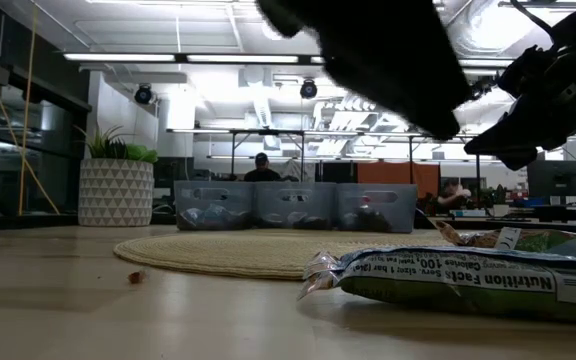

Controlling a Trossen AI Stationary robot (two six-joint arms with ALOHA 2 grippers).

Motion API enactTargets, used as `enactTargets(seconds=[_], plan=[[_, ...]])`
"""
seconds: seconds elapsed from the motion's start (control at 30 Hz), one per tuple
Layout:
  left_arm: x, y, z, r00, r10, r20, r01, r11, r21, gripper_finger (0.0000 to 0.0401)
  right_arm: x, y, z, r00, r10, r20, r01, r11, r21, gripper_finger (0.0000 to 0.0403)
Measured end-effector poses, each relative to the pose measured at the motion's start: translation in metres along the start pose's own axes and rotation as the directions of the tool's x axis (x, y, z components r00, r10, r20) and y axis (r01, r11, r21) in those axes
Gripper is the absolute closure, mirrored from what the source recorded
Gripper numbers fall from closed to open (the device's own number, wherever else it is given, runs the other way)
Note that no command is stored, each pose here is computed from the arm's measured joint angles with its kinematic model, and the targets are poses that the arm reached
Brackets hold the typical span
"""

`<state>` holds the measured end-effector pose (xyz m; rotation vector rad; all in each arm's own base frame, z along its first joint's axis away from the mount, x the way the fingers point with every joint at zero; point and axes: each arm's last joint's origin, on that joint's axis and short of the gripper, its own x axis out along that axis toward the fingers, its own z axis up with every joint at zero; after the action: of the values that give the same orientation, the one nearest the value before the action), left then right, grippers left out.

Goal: Pick and place Granola Bars by type
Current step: Put the orange granola bar into the center black bin

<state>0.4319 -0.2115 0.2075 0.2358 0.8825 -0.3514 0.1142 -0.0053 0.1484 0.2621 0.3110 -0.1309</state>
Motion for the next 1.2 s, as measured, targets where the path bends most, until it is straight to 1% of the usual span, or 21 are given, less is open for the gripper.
enactTargets(seconds=[0.03,0.1,0.17,0.23,0.3,0.37,0.4,0.47,0.53,0.7,0.9,1.03,1.2], plan=[[0.002,-0.001,-0.002,1.000,0.005,-0.015,-0.005,1.000,0.003,0.0147,0.000,0.000,0.000,1.000,0.000,0.000,0.000,1.000,0.000,0.0402],[0.011,-0.002,0.000,1.000,0.015,0.020,-0.015,1.000,0.003,0.0147,0.000,0.000,0.000,1.000,0.001,0.002,-0.001,1.000,0.000,0.0402],[0.015,-0.002,-0.008,0.998,0.048,-0.048,-0.047,0.999,0.013,0.0147,0.000,0.000,0.000,1.000,0.000,0.002,0.000,1.000,0.000,0.0402],[0.028,-0.003,-0.009,0.998,0.053,-0.026,-0.052,0.999,0.010,0.0147,0.000,0.000,0.000,1.000,0.000,-0.001,0.000,1.000,0.000,0.0402],[0.030,-0.003,-0.017,0.995,0.058,-0.082,-0.057,0.998,0.018,0.0147,0.000,0.000,0.000,1.000,0.000,0.003,0.000,1.000,0.000,0.0402],[0.037,-0.004,-0.015,0.998,0.036,-0.058,-0.036,0.999,0.014,0.0147,0.000,0.000,0.000,1.000,0.000,-0.001,0.000,1.000,0.000,0.0402],[0.039,-0.004,-0.016,0.997,0.036,-0.062,-0.035,0.999,0.015,0.0147,0.000,0.000,0.000,1.000,-0.001,-0.002,0.001,1.000,0.000,0.0402],[0.043,-0.004,-0.024,0.993,0.041,-0.113,-0.039,0.999,0.020,0.0147,0.000,0.000,0.000,1.000,-0.001,-0.003,0.001,1.000,0.000,0.0402],[0.050,-0.005,-0.024,0.995,0.039,-0.094,-0.037,0.999,0.015,0.0147,0.000,0.000,0.000,1.000,-0.002,-0.004,0.002,1.000,0.000,0.0402],[0.055,-0.006,-0.028,0.993,0.002,-0.114,-0.001,1.000,0.008,0.0147,0.000,0.000,0.000,1.000,-0.002,-0.005,0.002,1.000,0.000,0.0402],[0.056,-0.006,-0.029,0.993,-0.005,-0.120,0.002,1.000,-0.022,0.0148,0.000,0.000,0.000,1.000,-0.002,-0.005,0.002,1.000,0.000,0.0402],[0.056,-0.006,-0.029,0.993,0.004,-0.120,-0.007,1.000,-0.029,0.0168,0.000,0.000,0.000,1.000,-0.001,-0.005,0.001,1.000,-0.001,0.0402],[0.056,-0.007,-0.029,0.992,-0.023,-0.122,0.018,0.999,-0.042,0.0211,0.000,0.000,0.000,1.000,-0.002,-0.005,0.002,1.000,0.000,0.0402]])
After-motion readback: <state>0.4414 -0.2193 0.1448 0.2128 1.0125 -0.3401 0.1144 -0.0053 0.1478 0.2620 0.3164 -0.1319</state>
